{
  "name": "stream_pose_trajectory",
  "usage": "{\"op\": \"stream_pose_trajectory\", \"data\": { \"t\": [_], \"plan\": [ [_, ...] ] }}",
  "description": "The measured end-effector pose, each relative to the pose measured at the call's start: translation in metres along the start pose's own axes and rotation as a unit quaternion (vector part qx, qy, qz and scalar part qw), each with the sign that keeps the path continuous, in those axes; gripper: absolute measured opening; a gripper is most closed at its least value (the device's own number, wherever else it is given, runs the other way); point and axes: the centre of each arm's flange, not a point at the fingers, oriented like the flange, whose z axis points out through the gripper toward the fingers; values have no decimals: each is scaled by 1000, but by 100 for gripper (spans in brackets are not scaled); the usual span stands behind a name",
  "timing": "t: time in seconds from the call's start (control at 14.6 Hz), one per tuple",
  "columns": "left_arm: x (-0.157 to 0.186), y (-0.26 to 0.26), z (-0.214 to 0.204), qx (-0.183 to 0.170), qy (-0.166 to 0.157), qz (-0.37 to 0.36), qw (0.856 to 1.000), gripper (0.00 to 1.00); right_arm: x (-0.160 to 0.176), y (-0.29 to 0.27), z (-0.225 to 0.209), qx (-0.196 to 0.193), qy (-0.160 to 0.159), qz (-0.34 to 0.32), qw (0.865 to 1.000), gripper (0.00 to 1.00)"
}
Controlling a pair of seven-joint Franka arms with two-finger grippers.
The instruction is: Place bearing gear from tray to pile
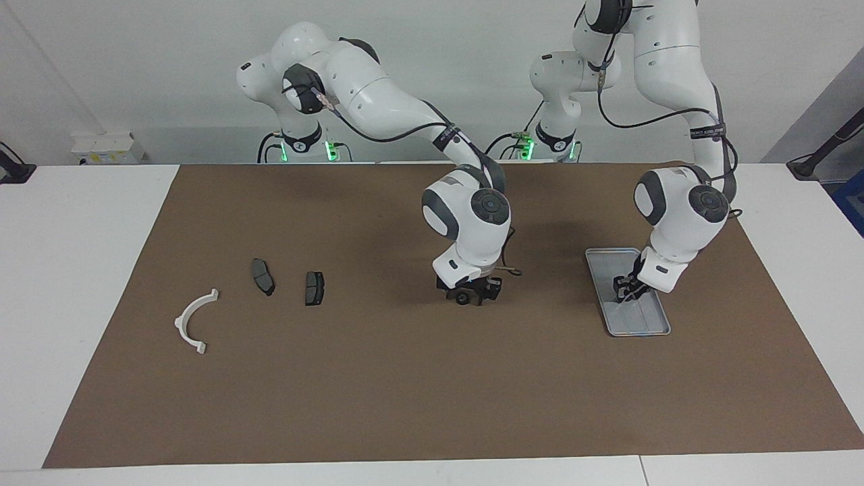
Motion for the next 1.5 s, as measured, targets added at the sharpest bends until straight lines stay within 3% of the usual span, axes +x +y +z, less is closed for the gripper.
{"op": "stream_pose_trajectory", "data": {
  "t": [0.14,0.21,0.27,0.34,0.48,0.55,0.68,0.89,1.09,1.3,1.5],
  "plan": [
    [-1,0,2,0,3,0,1000,39,1,0,0,-1,1,0,1000,80],
    [-1,1,1,-1,4,0,1000,35,1,1,0,-1,1,0,1000,74],
    [-1,2,1,-1,4,1,1000,25,2,1,0,-1,2,1,1000,70],
    [-1,2,1,-1,4,1,1000,24,3,2,0,-1,2,2,1000,69],
    [-1,2,0,-1,2,0,1000,24,4,1,-2,3,6,2,1000,51],
    [-1,2,-1,0,-3,-3,1000,24,4,1,-2,3,6,2,1000,51],
    [1,2,-13,1,-18,-12,1000,24,5,1,-3,5,8,2,1000,35],
    [6,4,-65,4,-41,-33,999,24,5,1,-3,4,9,0,1000,35],
    [5,18,-112,4,-42,-64,997,24,11,6,-3,2,10,2,1000,35],
    [1,43,-118,4,-40,-87,995,24,32,25,-6,-7,4,-14,1000,35],
    [-6,85,-119,3,-35,-123,992,24,83,72,-39,-3,4,-33,999,35]
  ]
}}
